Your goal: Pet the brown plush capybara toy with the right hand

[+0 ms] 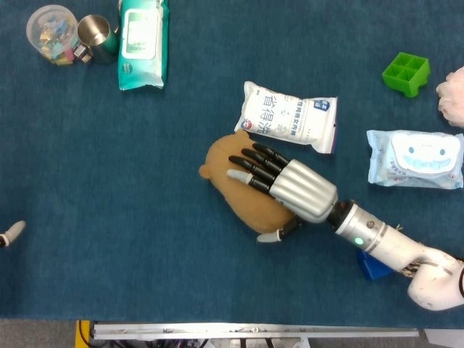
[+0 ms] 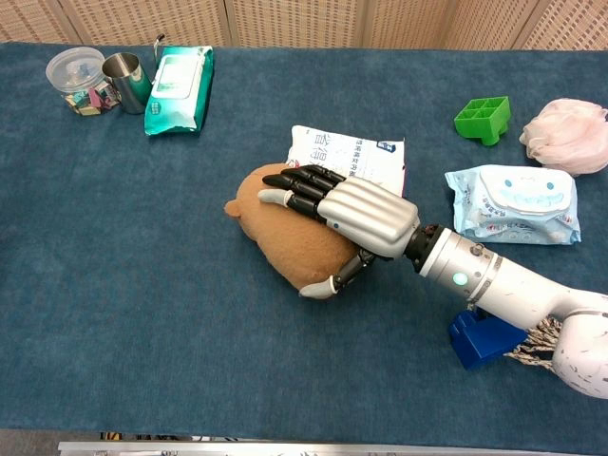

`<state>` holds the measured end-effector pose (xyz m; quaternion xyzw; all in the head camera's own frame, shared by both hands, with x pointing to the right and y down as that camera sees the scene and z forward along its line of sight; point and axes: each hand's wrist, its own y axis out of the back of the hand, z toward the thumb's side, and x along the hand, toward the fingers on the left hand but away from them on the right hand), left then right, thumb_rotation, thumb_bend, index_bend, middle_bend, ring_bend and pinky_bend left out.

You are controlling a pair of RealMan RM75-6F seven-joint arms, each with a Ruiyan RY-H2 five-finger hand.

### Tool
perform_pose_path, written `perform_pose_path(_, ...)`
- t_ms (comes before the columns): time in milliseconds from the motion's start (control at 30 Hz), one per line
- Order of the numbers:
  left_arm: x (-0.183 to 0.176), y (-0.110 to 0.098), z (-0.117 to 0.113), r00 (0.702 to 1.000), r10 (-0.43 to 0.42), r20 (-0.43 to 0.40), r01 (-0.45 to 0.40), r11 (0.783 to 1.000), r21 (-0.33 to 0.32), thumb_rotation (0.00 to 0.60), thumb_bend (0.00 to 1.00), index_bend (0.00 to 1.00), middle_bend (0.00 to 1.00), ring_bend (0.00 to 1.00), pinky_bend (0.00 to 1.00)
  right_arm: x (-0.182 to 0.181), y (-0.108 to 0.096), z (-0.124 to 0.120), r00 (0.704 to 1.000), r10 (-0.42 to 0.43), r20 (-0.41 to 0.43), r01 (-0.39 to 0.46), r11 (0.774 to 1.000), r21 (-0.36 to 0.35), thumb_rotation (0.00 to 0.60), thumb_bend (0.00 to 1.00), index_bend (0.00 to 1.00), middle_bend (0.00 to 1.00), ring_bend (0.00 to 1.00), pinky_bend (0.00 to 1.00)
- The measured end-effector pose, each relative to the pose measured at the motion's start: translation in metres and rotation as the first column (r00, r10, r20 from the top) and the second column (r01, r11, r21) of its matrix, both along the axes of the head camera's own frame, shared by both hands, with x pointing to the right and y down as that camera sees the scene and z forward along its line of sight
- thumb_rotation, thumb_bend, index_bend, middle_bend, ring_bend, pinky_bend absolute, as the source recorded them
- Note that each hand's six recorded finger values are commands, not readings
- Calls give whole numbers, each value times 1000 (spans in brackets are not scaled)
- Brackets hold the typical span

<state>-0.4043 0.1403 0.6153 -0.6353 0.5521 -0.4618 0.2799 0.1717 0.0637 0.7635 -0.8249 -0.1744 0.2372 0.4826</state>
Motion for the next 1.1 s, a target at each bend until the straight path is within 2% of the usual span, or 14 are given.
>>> perform_pose_path(267, 2, -1, 0, 1000, 4, -1, -4, 1000, -1, 600, 102, 56, 20, 3, 0, 2, -11, -9, 999, 23, 42, -24, 999, 22, 259, 0, 0, 0, 0, 0)
perform_pose_path(533, 4, -1, 0, 1000, 6, 0, -6, 1000, -3, 600, 103, 56, 20, 3, 0, 11, -13, -21, 996, 41, 73, -41, 999, -10, 259, 0, 0, 0, 0, 0)
perform_pose_path(767, 5, -1, 0, 1000, 9, 2, -9, 1000, -7, 600, 103, 56, 20, 3, 0, 11, 0, -31, 996, 11, 86, -8, 999, -39, 257, 0, 0, 0, 0, 0)
perform_pose_path(1100, 3, 1, -1, 1000, 0, -3, 0, 1000, -6, 600, 102, 55, 20, 3, 0, -1, 12, -20, 998, -63, 31, 63, 998, 4, 259, 0, 0, 0, 0, 0)
